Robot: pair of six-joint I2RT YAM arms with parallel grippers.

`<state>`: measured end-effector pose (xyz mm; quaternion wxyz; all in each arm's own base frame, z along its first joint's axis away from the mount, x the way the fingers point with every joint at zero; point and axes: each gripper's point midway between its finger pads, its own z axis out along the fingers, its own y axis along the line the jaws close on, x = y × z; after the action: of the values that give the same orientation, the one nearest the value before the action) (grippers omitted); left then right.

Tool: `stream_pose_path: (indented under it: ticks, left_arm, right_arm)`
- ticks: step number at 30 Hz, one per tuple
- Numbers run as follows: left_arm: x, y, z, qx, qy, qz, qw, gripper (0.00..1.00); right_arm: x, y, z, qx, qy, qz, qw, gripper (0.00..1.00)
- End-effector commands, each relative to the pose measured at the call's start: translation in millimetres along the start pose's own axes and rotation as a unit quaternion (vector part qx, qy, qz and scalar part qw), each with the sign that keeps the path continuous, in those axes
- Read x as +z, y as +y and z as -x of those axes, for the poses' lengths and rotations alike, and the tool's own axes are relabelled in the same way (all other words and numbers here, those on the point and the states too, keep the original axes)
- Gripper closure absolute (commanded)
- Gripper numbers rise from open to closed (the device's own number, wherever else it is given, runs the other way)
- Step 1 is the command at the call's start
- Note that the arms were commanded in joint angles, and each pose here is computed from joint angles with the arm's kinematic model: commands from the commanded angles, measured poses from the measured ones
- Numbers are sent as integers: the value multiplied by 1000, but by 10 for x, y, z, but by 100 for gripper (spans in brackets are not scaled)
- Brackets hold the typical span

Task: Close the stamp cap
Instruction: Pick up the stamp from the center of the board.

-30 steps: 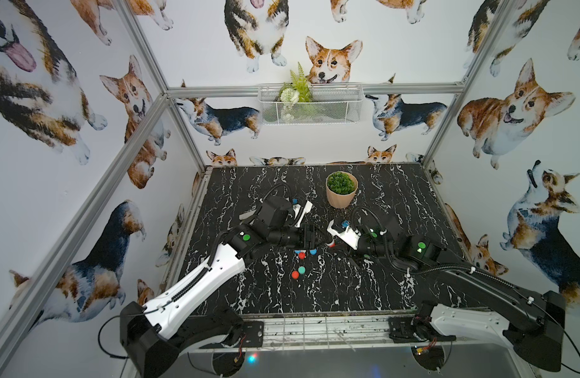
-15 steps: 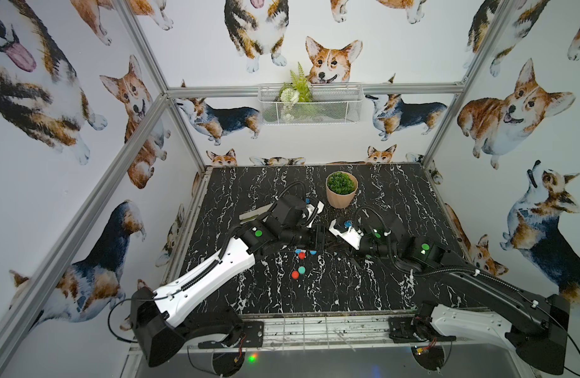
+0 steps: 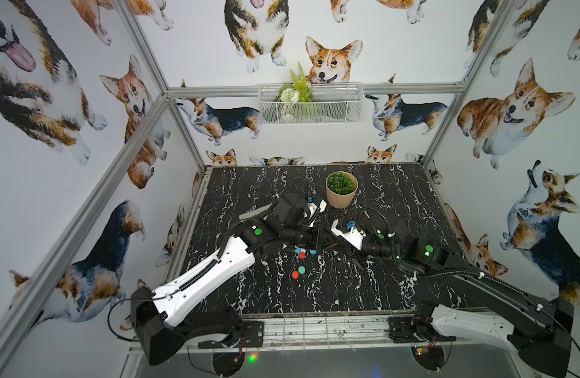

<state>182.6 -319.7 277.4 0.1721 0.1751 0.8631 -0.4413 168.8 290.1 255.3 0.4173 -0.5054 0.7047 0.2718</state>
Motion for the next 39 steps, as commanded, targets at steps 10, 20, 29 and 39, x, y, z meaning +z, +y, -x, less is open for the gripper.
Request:
stream_pose_path:
  ticks: [10,20,29,39]
  left_arm:
    - [-406,-545,395,-16,-90,-127,988,86]
    - [-690,-1080,611,-54,-112,-319,939,86]
    - [-791,-1280,643,-66,-98,-405,907,87]
    - [-828,-1327,615,-57,-88,-411,905,88]
  right_arm:
    - [-739,-105,859,-52,-219,-78,971,54]
    - [-1117,-24,1278,-84,-325,-80,939,53]
    - [-1157,-52,1338,-83,-336,-90,934,60]
    - [-1172,-87,1350,-86,-339,-102,931,64]
